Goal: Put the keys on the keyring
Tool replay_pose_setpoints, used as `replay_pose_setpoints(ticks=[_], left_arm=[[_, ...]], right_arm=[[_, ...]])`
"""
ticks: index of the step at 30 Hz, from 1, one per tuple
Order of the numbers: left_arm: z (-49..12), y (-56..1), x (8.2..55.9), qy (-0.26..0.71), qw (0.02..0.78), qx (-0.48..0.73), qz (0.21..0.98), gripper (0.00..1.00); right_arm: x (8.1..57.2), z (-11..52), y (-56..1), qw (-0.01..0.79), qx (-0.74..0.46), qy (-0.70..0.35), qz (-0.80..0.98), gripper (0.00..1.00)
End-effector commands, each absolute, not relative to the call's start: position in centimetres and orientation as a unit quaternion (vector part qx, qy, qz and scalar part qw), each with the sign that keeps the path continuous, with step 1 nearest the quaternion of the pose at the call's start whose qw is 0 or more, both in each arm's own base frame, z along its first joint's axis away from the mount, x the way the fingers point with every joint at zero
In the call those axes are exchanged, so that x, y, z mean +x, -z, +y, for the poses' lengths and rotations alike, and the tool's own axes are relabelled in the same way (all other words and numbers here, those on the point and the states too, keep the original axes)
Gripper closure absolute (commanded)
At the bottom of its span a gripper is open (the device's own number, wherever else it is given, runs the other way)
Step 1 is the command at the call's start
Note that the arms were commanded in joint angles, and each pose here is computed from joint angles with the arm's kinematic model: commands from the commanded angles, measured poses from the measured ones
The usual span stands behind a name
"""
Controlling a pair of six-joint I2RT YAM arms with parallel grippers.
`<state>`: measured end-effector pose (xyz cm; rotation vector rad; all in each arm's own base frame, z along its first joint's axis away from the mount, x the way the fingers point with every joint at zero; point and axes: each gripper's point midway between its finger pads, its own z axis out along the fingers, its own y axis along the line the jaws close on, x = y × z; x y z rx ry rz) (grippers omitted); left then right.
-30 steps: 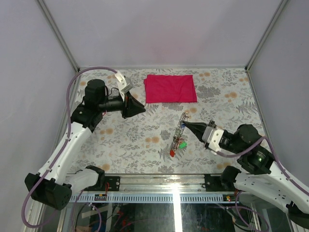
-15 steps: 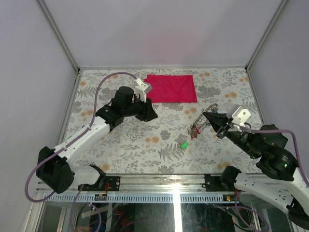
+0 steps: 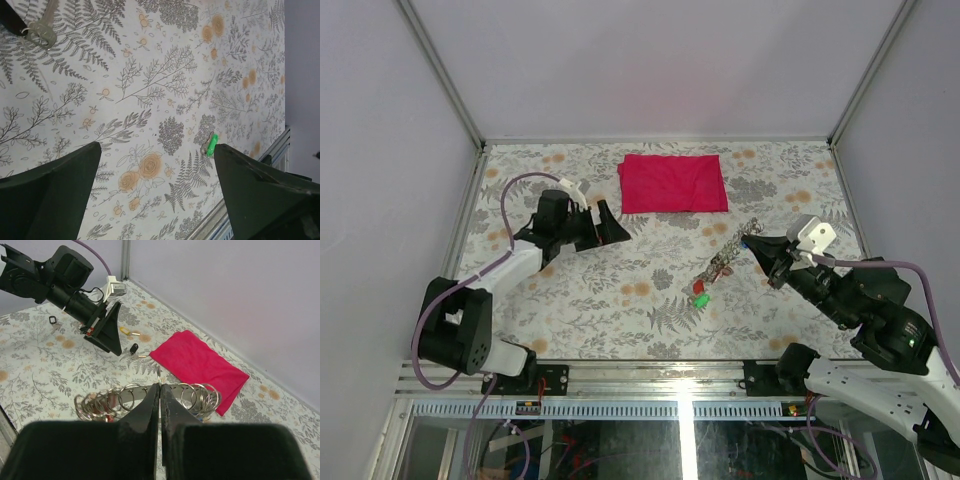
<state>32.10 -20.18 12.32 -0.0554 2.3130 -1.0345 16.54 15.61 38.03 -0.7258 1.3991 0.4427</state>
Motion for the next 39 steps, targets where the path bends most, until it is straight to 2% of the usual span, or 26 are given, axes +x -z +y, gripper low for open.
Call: replay_pose_setpoints(ticks=[1,7,11,13,17,22,26,30,39], left_arm=[[-20.9,-14.4,34.1,0.413,0.332,-0.021,0.847,0.00],[-19.0,-15.1,35.3,0.440,0.322,-0.094,0.833,0.00],[-18.4,-15.9,35.5,0.503,0.287,-0.108,0.808,0.00],[-18.3,-16.1,35.4,0.508,0.296,-0.092,0.804,0.00],[-18.6,-17.1,35.2,0.424,0.365,-0.044,0.828,0.00],[-22.6,-17.3,33.9,0.421,0.357,0.006,0.834,0.00],[-26.7,-15.5,32.1,0.298,0.383,0.067,0.872,0.01],[-30.4,-12.7,29.8,0.201,0.372,0.121,0.898,0.10],[-36.8,-9.2,25.6,0.093,0.365,0.208,0.903,0.22]], right_arm=[[17.0,15.4,-40.4,0.712,-0.291,-0.203,0.606,1.00],[17.1,15.6,-40.2,0.708,-0.292,-0.205,0.610,1.00],[17.2,15.8,-39.8,0.704,-0.293,-0.206,0.613,1.00],[17.2,15.8,-39.8,0.703,-0.293,-0.206,0.614,1.00],[17.2,15.5,-39.8,0.704,-0.288,-0.204,0.616,1.00],[17.3,15.0,-39.9,0.709,-0.278,-0.197,0.617,1.00],[17.6,13.6,-40.3,0.713,-0.254,-0.178,0.629,1.00],[17.7,10.8,-41.3,0.730,-0.205,-0.149,0.635,1.00],[17.1,3.1,-42.9,0.745,-0.066,-0.080,0.659,1.00]])
